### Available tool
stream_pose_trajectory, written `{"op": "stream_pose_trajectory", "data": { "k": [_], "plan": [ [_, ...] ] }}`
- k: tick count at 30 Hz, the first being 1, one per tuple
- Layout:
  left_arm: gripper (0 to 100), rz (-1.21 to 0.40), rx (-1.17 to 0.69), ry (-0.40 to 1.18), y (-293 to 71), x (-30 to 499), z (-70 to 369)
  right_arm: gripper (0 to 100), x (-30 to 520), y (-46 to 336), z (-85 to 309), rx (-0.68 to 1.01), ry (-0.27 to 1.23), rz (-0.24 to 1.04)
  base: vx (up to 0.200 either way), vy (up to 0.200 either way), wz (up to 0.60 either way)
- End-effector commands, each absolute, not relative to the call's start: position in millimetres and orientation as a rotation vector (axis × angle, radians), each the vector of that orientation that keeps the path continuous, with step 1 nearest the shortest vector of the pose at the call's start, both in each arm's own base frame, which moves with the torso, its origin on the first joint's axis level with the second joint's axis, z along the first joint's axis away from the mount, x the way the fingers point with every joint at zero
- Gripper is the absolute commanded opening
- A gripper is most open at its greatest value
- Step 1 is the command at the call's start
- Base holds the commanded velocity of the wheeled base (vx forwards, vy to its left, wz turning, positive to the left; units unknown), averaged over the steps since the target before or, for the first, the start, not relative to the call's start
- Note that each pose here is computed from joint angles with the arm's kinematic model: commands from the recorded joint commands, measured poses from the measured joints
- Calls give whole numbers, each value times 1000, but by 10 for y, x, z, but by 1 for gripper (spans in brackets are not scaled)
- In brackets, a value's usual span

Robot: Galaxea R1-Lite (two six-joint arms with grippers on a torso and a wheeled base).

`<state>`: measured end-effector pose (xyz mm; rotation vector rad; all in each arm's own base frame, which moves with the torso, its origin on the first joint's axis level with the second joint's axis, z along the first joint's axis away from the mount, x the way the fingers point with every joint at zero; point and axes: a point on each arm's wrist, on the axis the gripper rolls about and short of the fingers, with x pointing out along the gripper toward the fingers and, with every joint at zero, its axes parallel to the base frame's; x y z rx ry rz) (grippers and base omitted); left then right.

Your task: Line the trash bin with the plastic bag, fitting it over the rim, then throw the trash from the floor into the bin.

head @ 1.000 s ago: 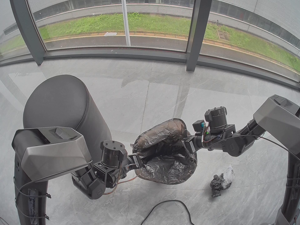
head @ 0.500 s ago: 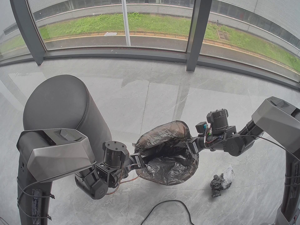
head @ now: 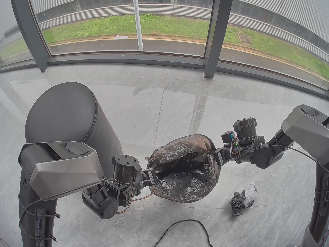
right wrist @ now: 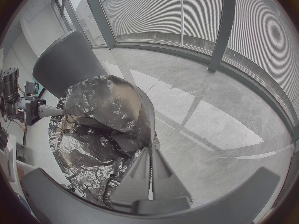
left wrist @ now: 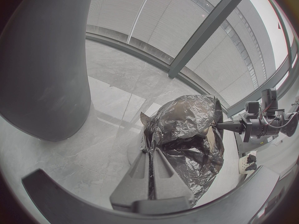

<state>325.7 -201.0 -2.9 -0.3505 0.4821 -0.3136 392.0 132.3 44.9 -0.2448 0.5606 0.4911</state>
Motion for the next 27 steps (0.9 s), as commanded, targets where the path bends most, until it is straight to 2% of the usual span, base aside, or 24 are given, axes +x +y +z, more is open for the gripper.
{"op": "stream_pose_trajectory", "data": {
  "k": [1, 7, 27],
  "plan": [
    [0, -302, -357, 472, -1968, 3285, -5, 0, 3933, 1243, 548, -239, 538, 472, 0, 0, 0],
    [0, -302, -370, 438, -1943, 3323, 83, 0, 3918, 1179, 640, -243, 519, 460, 0, 0, 0],
    [0, -310, -366, 424, -1975, 3364, 85, 0, 3919, 1173, 602, -241, 527, 459, 0, 0, 0]
  ]
}}
